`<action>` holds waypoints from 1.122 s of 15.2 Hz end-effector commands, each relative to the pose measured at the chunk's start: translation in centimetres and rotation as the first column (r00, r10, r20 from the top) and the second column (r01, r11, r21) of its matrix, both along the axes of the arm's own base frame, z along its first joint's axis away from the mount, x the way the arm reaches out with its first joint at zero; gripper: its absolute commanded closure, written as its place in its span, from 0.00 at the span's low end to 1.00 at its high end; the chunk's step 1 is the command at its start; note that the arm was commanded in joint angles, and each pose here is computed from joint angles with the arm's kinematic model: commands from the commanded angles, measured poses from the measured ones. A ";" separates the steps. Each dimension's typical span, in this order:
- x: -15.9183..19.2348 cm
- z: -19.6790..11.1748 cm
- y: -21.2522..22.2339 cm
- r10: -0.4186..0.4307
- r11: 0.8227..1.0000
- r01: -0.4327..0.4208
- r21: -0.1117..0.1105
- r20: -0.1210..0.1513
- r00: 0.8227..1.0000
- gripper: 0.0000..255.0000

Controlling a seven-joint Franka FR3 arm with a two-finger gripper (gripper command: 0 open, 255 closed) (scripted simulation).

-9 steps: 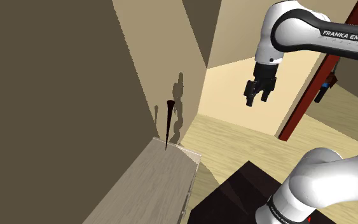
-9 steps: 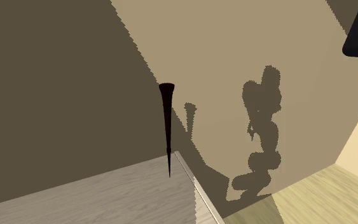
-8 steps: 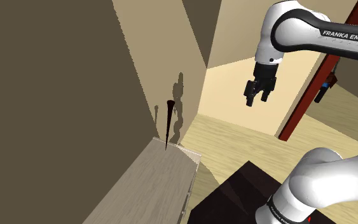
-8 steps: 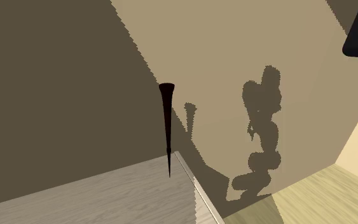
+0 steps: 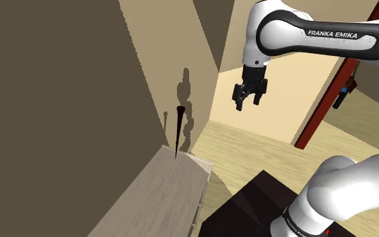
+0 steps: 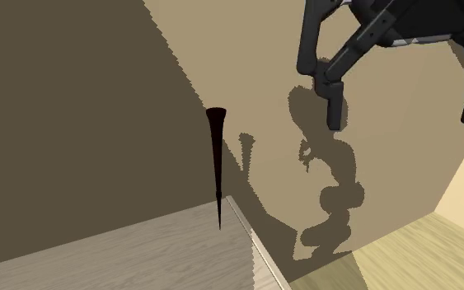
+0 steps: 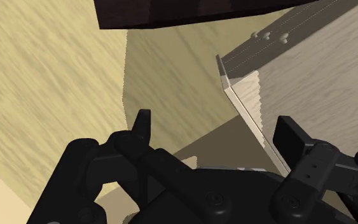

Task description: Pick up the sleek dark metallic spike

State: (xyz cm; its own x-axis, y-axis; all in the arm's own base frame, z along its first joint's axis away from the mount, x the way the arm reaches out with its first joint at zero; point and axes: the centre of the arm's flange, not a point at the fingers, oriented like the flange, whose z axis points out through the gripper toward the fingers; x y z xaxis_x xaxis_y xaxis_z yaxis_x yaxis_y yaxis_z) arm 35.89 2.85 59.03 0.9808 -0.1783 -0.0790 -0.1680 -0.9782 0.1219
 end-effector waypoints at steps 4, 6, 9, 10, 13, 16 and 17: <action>4.6 -0.5 5.1 -0.001 0.999 0.002 -0.033 0.010 1.000 0.00; 6.4 -0.8 7.2 -0.002 0.999 0.002 -0.046 0.013 1.000 0.00; 9.2 -1.3 10.2 -0.002 0.998 0.003 -0.066 0.019 1.000 0.00; 10.1 -1.4 11.2 -0.002 0.997 0.003 -0.073 0.021 1.000 0.00; 12.9 -2.0 14.2 -0.002 0.996 0.004 -0.093 0.026 1.000 0.00; 15.7 -2.5 17.2 -0.002 0.994 0.006 -0.113 0.032 0.999 0.00; 16.6 -2.7 18.2 -0.002 0.993 0.006 -0.119 0.034 0.999 0.00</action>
